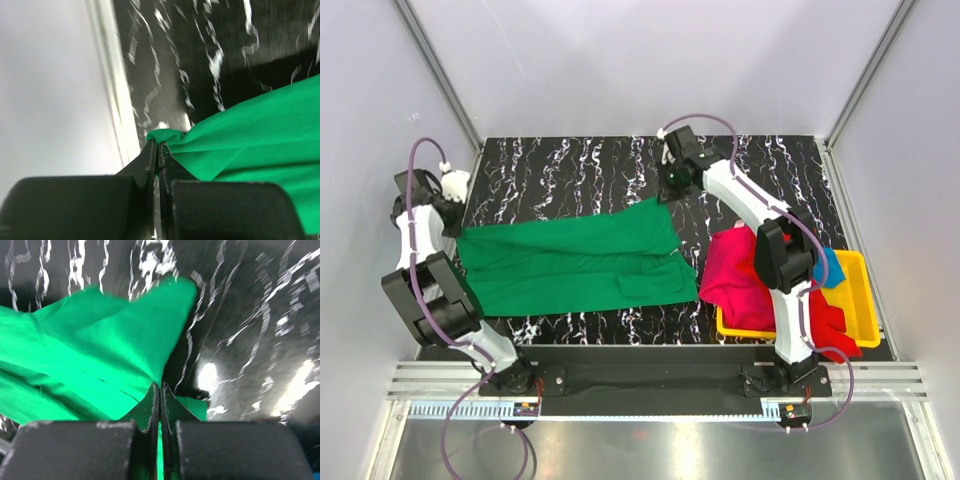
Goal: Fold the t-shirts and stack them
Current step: Fold the tshirt
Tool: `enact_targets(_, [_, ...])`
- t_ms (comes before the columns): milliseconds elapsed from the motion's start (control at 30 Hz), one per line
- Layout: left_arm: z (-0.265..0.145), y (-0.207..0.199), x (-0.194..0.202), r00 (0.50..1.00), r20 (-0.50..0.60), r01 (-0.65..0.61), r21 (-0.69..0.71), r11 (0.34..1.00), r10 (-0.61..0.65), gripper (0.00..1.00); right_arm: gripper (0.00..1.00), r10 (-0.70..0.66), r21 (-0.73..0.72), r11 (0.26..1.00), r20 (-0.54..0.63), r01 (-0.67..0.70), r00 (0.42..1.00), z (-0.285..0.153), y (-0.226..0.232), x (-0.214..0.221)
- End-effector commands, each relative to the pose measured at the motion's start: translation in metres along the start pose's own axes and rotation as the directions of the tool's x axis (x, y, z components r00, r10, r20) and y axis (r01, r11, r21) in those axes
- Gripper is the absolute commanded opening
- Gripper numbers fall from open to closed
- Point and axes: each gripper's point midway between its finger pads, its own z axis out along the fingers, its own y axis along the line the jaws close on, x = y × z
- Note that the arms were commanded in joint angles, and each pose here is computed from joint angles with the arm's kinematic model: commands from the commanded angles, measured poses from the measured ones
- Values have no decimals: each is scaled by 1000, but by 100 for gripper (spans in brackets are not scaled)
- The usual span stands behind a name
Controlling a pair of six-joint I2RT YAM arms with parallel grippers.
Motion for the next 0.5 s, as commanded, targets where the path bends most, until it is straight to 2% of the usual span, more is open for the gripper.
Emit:
enact_targets(0, [-8,25,-47,990,139,46,-65,997,-37,0,2,-19,0,1000,132,19,991,-24,-10,-48])
enact_targets(200, [-1,36,-82,973,220,89,-82,993,-69,0,0,-89,-37,994,222,99,971,-29,-2,-88])
enact_targets(333, [15,39,-78,979,193,90,-103,991,-69,0,0,-117,-35,991,244,129,963,-20,-4,-96])
enact_targets(467, [19,34,-63,986,163,55,-108,993,-37,0,0,-107,-68,990,219,125,970,-17,-1,-85])
